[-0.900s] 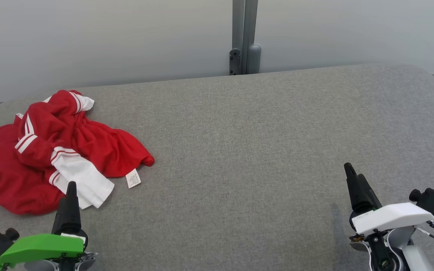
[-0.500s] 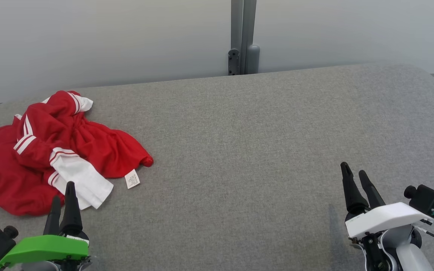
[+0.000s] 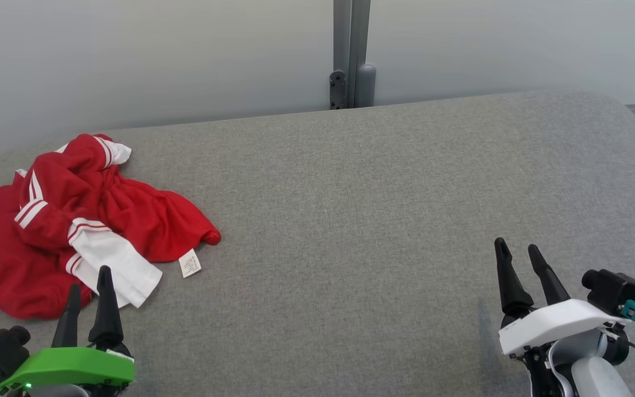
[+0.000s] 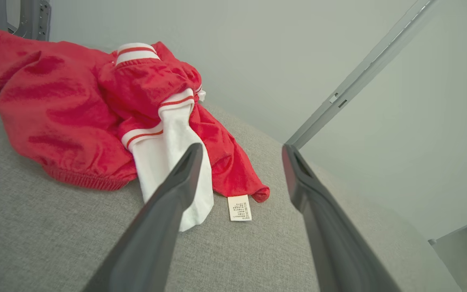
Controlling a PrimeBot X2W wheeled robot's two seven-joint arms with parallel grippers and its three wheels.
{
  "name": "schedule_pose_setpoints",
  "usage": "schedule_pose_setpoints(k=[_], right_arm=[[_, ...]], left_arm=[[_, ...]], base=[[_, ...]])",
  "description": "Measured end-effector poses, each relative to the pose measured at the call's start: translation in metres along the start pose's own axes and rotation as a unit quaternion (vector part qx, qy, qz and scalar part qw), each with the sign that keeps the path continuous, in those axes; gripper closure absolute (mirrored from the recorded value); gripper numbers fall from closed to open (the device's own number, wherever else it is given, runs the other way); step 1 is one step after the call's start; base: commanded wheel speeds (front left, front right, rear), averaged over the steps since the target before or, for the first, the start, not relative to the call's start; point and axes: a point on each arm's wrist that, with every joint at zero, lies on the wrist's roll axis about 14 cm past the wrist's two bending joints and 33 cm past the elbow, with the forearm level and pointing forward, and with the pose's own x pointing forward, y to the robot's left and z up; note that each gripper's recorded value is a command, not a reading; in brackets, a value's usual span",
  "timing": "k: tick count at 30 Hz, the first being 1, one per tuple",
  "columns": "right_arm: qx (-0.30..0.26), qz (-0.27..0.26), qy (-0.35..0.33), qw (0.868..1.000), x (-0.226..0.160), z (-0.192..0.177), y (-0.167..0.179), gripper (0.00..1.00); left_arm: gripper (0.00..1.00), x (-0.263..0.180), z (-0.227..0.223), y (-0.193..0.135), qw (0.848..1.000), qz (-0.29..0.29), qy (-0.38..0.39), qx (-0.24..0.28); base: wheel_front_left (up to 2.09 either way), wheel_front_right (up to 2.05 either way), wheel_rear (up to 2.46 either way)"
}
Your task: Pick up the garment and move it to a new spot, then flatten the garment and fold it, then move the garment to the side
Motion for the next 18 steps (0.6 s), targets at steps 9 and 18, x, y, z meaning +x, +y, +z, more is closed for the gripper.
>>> schedule_pose_setpoints(k=[9,18], right_arm=[[-0.057,0.003,-0.006,0.998,-0.0009,0.0021,-0.0003,0.00],[-0.109,0.013,-0.015,0.994,-0.0008,0.0053,0.0035,0.00]], left_arm=[[0.00,0.0001,0.0009,0.0009,0.998,-0.007,0.000,0.056],[0.00,-0.0021,0.0024,0.0026,0.994,-0.012,-0.004,0.107]], base=[[0.00,0.00,0.00],[0.00,0.00,0.00]])
